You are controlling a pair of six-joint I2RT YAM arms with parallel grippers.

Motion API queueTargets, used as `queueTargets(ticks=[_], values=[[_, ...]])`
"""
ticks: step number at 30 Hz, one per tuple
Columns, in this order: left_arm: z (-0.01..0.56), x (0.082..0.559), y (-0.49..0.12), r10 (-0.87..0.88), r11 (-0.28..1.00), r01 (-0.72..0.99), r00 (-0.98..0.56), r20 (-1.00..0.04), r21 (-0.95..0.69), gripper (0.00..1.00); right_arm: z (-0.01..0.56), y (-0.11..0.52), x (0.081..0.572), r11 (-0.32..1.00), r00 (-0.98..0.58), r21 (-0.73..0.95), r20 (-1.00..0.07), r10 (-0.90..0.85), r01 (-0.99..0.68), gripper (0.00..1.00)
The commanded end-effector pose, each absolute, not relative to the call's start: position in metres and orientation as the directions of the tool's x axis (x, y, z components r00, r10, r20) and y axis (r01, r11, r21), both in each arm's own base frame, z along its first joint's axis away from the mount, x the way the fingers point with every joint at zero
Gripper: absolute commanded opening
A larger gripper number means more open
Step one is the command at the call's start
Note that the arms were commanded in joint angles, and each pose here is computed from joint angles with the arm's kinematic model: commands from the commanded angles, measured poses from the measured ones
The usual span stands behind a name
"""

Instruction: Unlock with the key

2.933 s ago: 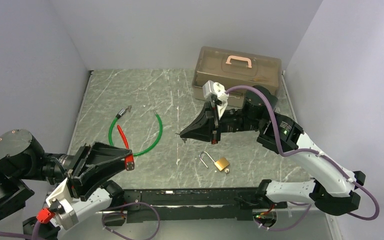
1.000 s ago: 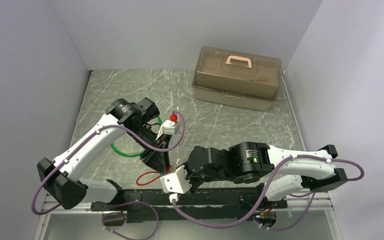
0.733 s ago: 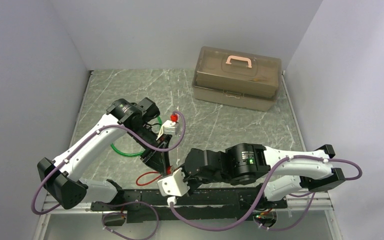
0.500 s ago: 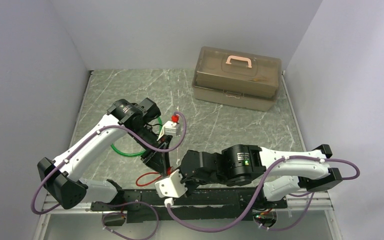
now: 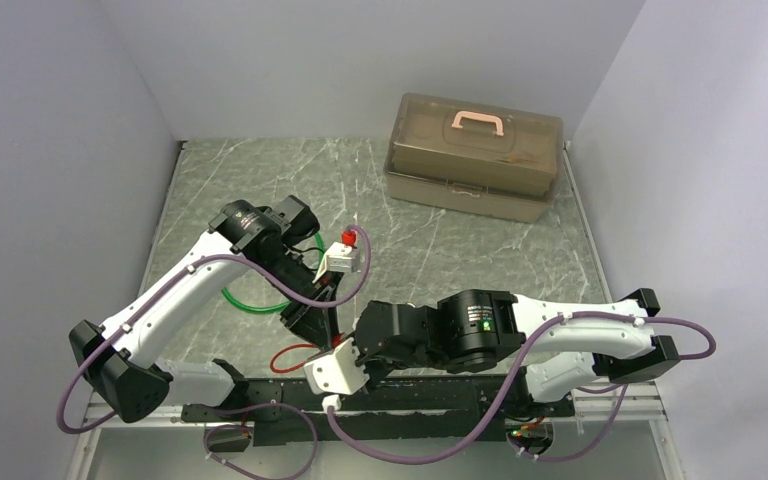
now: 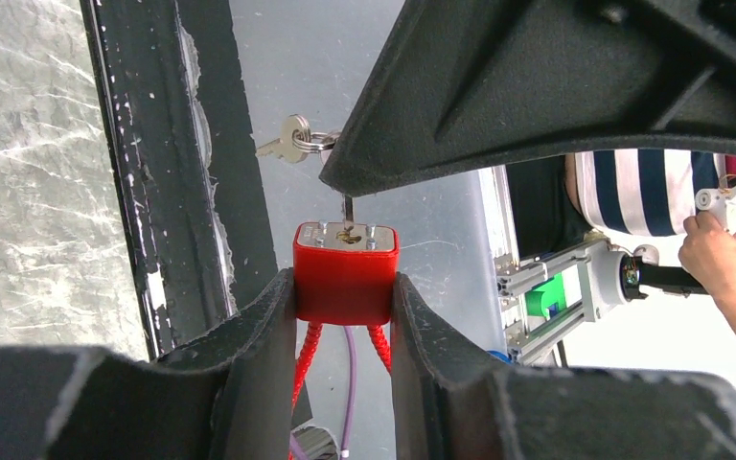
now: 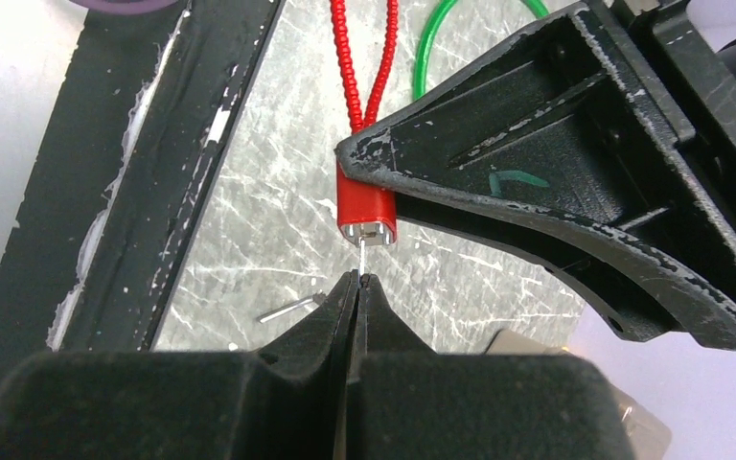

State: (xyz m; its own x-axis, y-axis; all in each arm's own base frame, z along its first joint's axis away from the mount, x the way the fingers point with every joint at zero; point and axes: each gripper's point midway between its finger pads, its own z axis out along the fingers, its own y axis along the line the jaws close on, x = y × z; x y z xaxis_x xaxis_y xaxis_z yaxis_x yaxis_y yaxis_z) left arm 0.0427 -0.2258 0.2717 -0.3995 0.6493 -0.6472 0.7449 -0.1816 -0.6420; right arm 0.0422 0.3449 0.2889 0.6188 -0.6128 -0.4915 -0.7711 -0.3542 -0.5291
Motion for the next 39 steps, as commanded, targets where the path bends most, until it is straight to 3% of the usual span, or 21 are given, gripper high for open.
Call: queueTargets(ticks=[1,39], values=[[0.284,0.039,-0.227,0.618,-0.214,0.756,-0.385,-0.685,-0.618,0.00,0.318,0.355,0.046,-0.290,0.618,-0.574,-0.534,-0.577,-0.766,0.00],[0.285,0.039,-0.225,0.611,-0.212,0.766,-0.381,-0.694,-0.607,0.00,0.296,0.352,0.038,-0.328,0.604,-0.525,-0.534,-0.592,-0.786,0.00]])
